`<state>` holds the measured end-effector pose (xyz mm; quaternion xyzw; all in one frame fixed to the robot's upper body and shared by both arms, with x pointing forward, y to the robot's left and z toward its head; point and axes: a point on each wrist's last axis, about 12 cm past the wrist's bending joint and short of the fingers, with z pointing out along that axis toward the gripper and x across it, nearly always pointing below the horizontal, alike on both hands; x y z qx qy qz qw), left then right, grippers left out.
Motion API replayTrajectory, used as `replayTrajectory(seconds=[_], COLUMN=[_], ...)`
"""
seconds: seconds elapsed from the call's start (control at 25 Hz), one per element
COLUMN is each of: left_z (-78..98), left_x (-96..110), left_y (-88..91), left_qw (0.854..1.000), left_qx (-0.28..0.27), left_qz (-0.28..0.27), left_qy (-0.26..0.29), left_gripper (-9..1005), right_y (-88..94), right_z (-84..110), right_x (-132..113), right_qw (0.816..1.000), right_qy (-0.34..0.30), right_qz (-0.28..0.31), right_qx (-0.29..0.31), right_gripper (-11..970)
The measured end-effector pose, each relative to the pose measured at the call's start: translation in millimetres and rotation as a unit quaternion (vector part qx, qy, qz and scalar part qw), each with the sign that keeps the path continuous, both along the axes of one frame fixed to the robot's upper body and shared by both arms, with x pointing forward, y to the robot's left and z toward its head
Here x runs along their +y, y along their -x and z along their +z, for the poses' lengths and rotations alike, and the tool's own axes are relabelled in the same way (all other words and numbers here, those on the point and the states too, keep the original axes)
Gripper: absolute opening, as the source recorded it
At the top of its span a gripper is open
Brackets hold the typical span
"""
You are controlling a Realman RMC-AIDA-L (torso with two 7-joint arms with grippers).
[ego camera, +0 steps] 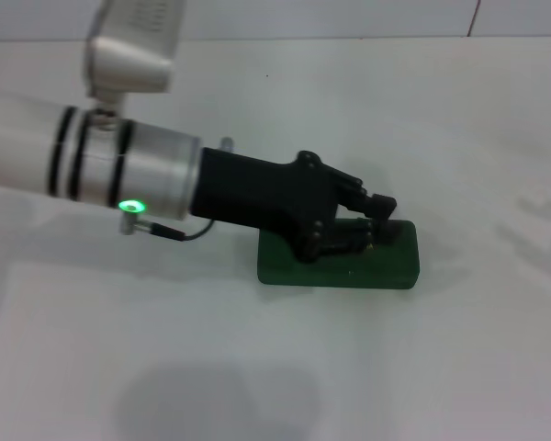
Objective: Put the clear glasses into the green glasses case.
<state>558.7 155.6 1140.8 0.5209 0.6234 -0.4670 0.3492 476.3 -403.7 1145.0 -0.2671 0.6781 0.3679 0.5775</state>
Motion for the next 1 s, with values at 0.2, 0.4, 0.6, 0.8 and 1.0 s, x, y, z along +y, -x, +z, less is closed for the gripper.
replayTrajectory(seconds=[0.2,0.4,0.6,0.8,1.0], left_z=[11.5,0.9,-4.7,-8.6,-12.9], left_x=[36.5,76.2,104.5,119.2,125.9], left_y=[19.1,29.5,41.1,54.6,59.4], left_qw=[0.996,0.986,0.980,0.981,0.986], left_qx=[-0.043,-0.016,0.027,0.028,0.010], left_qz=[0.003,0.065,0.071,0.058,0.053], left_qy=[0.072,0.150,0.183,0.182,0.160], left_gripper=[253,267,383,585,756], right_y=[-9.3,-20.9,-33.6,-48.0,-54.7], right_z=[-10.2,-21.9,-30.3,-29.7,-27.4], right_x=[27.8,70.6,103.7,132.5,148.9], right_qw=[0.998,0.990,0.981,0.972,0.966], right_qy=[0.015,0.027,0.023,0.002,-0.015], right_qz=[0.062,0.136,0.191,0.234,0.258], right_qx=[-0.009,-0.028,-0.021,-0.028,-0.033], right_gripper=[537,538,578,684,843])
